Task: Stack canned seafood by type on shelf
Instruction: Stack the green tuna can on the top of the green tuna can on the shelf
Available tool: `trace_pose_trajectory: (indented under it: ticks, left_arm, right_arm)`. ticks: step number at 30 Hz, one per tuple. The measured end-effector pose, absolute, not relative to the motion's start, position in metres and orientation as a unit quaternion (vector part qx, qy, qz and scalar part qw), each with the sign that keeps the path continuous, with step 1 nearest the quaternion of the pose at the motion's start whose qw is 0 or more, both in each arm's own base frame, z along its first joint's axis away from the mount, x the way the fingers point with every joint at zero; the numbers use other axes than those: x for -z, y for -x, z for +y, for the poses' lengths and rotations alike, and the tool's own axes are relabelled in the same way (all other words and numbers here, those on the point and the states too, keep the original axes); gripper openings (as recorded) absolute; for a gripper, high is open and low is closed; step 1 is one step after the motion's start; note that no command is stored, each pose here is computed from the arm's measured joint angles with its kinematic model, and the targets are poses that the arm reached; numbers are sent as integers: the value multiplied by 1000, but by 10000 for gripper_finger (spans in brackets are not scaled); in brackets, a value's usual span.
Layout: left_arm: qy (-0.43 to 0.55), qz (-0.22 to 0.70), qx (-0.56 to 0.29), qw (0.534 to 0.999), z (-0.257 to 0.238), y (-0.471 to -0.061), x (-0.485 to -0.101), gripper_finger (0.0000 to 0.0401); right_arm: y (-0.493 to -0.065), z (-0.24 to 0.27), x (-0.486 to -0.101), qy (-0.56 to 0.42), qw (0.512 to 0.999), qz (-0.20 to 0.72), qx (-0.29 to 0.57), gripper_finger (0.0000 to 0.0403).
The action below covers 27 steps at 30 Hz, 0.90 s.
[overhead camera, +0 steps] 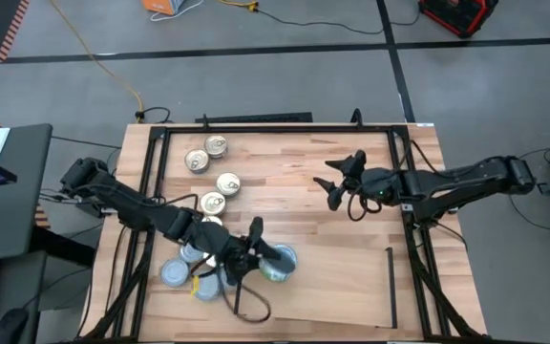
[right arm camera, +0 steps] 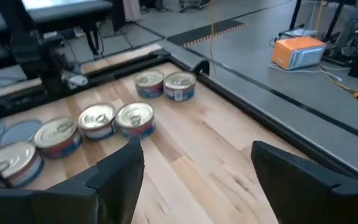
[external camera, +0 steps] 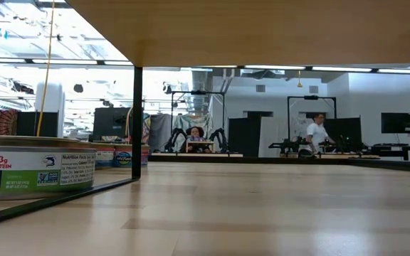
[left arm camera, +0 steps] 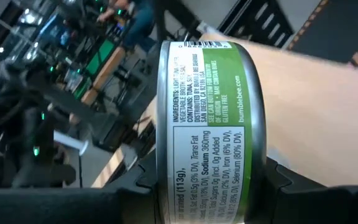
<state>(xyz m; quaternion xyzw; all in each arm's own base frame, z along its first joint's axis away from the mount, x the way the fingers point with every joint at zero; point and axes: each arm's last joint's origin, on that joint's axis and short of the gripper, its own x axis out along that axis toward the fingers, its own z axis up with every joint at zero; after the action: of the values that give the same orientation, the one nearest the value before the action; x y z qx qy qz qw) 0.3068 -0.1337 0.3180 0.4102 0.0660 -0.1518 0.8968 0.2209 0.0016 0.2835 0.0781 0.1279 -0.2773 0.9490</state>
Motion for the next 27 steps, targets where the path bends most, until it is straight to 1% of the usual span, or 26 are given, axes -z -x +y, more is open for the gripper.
trace_pose_trajectory:
  ticks: [3,5,7,10,12,18,21,24,27]
  left_arm:
    - [-395,58,147,905,-133,-312,-316,132]
    - [-391,64,147,906,-135,-319,-308,132]
    - [-411,78,132,899,-137,-329,-295,132]
    - [-462,95,88,877,-147,-336,-287,132]
    - [-480,102,68,869,-155,-339,-288,132]
    - [-496,128,53,857,-162,-336,-296,132]
    - [-519,156,29,840,-165,-332,-304,132]
    - [-531,192,39,824,-163,-328,-312,132]
    - [-544,222,48,808,-162,-326,-308,132]
  right_arm:
    - [-220,1,-285,-76,949,126,279,322]
    - [-220,0,-285,-75,949,126,279,322]
    - [-220,0,-285,-75,949,124,280,322]
    - [-220,0,-285,-69,950,125,278,322]
    - [-220,0,-285,-68,950,125,278,322]
    - [-220,1,-286,-67,951,124,277,322]
    - [-220,1,-286,-68,951,123,276,322]
    - [-221,1,-286,-68,951,122,276,322]
    - [-221,1,-286,-69,951,121,276,322]
